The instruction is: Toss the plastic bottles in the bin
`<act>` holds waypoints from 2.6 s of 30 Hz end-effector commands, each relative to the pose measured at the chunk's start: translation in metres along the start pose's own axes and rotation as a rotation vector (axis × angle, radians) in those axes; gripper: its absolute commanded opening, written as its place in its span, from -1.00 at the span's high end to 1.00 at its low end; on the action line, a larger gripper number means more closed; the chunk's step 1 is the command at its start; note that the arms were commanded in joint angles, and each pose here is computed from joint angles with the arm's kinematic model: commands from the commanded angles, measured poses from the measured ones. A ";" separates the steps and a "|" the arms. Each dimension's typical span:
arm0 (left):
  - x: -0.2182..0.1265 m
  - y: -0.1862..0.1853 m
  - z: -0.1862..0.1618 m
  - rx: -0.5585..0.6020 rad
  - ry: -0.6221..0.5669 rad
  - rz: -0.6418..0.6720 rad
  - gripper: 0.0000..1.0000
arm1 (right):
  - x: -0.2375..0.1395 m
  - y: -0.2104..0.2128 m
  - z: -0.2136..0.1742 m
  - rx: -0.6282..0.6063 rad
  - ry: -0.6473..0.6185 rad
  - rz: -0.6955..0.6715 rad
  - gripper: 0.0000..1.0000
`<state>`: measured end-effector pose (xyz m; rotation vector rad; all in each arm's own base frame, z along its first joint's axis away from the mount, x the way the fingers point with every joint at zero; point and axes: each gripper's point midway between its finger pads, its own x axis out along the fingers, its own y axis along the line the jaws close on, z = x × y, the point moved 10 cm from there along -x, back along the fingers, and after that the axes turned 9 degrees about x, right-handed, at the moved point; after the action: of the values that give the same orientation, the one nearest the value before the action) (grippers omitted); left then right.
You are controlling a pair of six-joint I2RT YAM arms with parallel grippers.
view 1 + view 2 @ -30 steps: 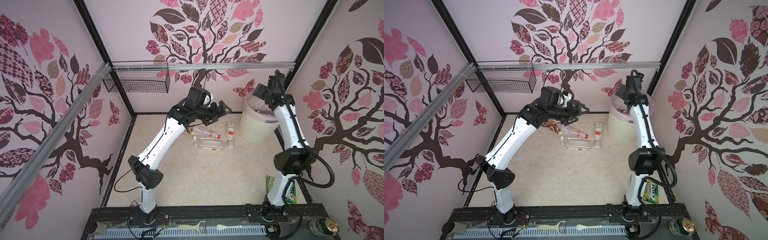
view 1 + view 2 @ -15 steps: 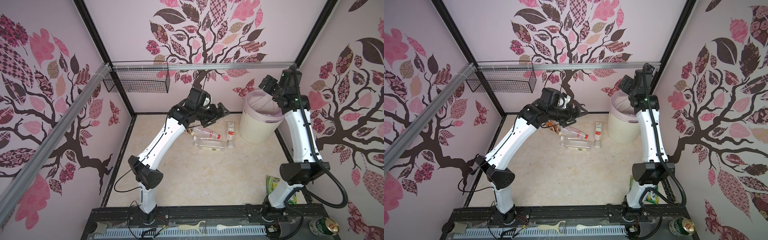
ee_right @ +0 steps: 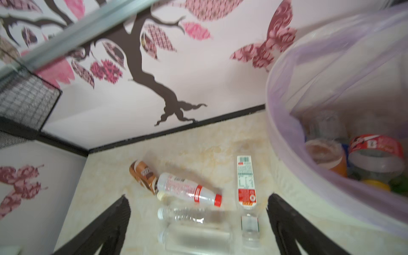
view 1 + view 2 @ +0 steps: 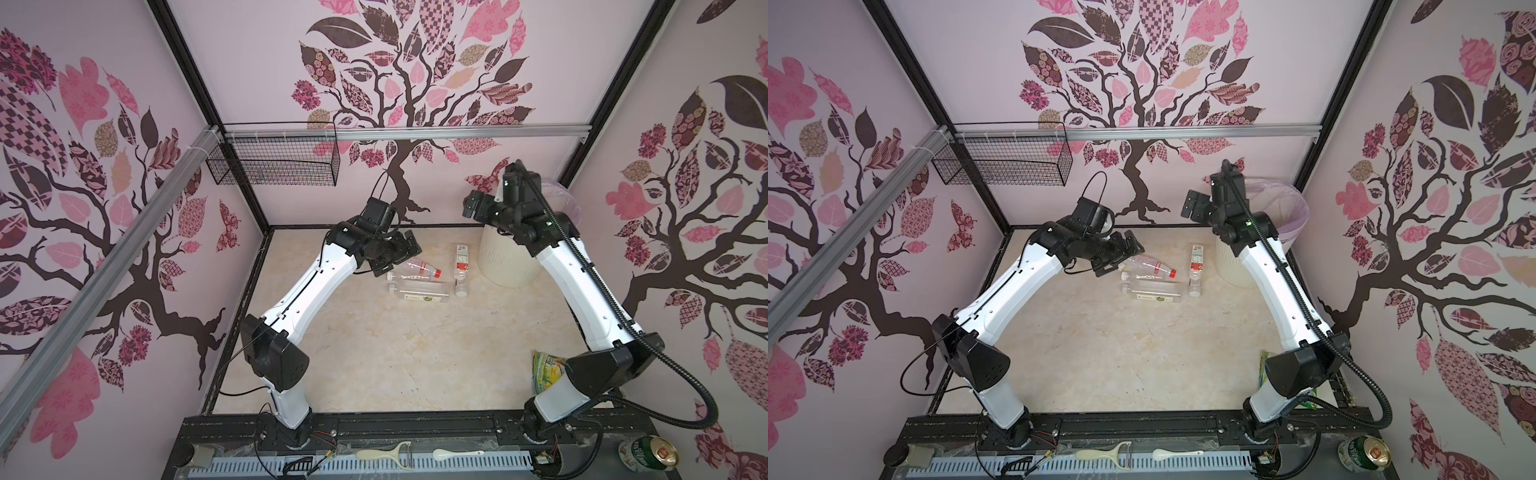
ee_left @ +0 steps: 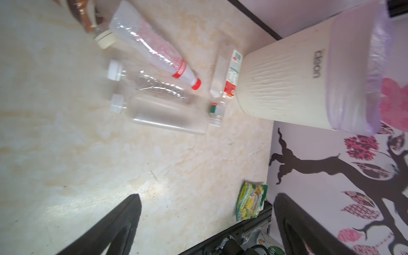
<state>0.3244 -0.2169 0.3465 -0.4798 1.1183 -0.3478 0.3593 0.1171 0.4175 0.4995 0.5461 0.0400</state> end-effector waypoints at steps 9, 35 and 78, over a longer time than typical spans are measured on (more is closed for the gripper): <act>0.002 0.069 -0.058 -0.156 0.049 0.107 -0.96 | 0.068 -0.032 -0.118 -0.107 0.388 0.024 -0.99; 0.029 0.097 -0.069 -0.163 0.147 0.178 -0.96 | 0.160 -0.063 -0.199 -0.121 0.655 -0.011 -0.99; 0.017 0.149 -0.076 -0.323 0.087 0.201 -0.96 | 0.129 -0.009 -0.227 -0.279 0.722 0.007 -0.99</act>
<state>0.2735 -0.1160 0.2313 -0.6286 1.2952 -0.0120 0.3470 0.2274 0.1951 0.2250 1.1926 0.3167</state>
